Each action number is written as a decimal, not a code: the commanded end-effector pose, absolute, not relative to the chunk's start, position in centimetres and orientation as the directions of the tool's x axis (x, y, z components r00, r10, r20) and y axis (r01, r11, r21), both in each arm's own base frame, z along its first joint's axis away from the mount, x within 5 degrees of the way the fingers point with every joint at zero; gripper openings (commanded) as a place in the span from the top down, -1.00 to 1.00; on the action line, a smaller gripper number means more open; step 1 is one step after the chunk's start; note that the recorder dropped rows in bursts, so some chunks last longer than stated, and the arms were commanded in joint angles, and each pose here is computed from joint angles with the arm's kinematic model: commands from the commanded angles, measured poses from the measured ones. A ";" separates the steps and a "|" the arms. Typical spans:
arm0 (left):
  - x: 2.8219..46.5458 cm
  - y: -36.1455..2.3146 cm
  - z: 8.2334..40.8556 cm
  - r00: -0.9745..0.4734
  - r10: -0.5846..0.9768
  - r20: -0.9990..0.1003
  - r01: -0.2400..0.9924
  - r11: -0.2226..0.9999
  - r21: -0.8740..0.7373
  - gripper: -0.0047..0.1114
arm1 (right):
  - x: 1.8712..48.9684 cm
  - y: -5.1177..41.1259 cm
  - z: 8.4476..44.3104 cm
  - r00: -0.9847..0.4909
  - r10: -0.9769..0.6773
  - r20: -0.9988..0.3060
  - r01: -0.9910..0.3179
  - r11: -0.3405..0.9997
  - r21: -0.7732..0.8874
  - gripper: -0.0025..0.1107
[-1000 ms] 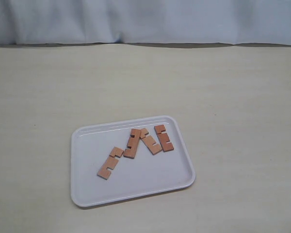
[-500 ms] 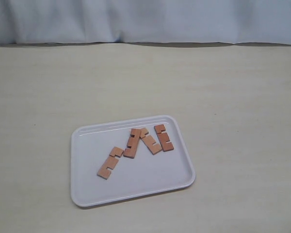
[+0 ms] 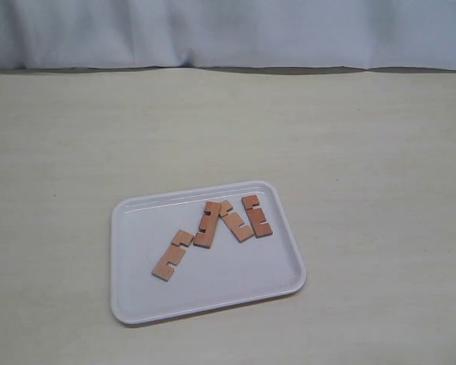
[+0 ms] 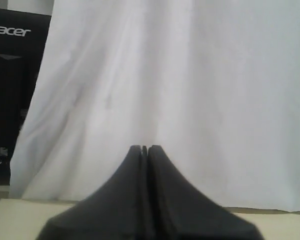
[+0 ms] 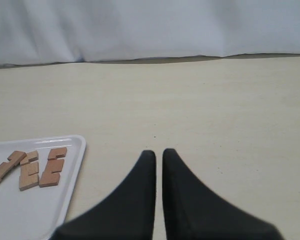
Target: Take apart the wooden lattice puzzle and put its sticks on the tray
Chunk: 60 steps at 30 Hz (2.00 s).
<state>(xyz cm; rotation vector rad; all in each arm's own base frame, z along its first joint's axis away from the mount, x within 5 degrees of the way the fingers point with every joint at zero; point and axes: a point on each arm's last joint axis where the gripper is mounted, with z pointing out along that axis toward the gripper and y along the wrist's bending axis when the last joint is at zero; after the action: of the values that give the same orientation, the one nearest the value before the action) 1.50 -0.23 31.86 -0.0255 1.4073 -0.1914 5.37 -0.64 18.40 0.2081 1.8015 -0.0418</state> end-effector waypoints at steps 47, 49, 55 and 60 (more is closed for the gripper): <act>5.4 -0.3 18.5 -0.223 -0.047 -0.974 0.059 0.996 -0.061 0.92 | 5.4 -0.6 18.4 -0.222 0.116 -0.968 0.160 0.984 0.082 0.88; 5.4 -0.3 18.5 -0.223 -0.047 -0.974 0.059 0.996 -0.061 0.92 | 5.4 -0.6 18.4 -0.222 0.116 -0.968 0.160 0.984 0.082 0.88; 5.4 -0.3 18.5 -0.223 -0.047 -0.974 0.059 0.996 -0.061 0.92 | 5.4 -0.6 18.4 -0.222 0.116 -0.968 0.160 0.984 0.082 0.88; 5.4 -0.3 18.5 -0.223 -0.047 -0.974 0.059 0.996 -0.061 0.92 | 5.4 -0.6 18.4 -0.222 0.116 -0.968 0.160 0.984 0.082 0.88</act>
<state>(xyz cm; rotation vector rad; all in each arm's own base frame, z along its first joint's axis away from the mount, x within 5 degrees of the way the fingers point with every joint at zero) 5.41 -0.29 18.62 0.0033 1.7933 -0.0920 5.37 -0.64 18.40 0.2081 1.8015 -0.0418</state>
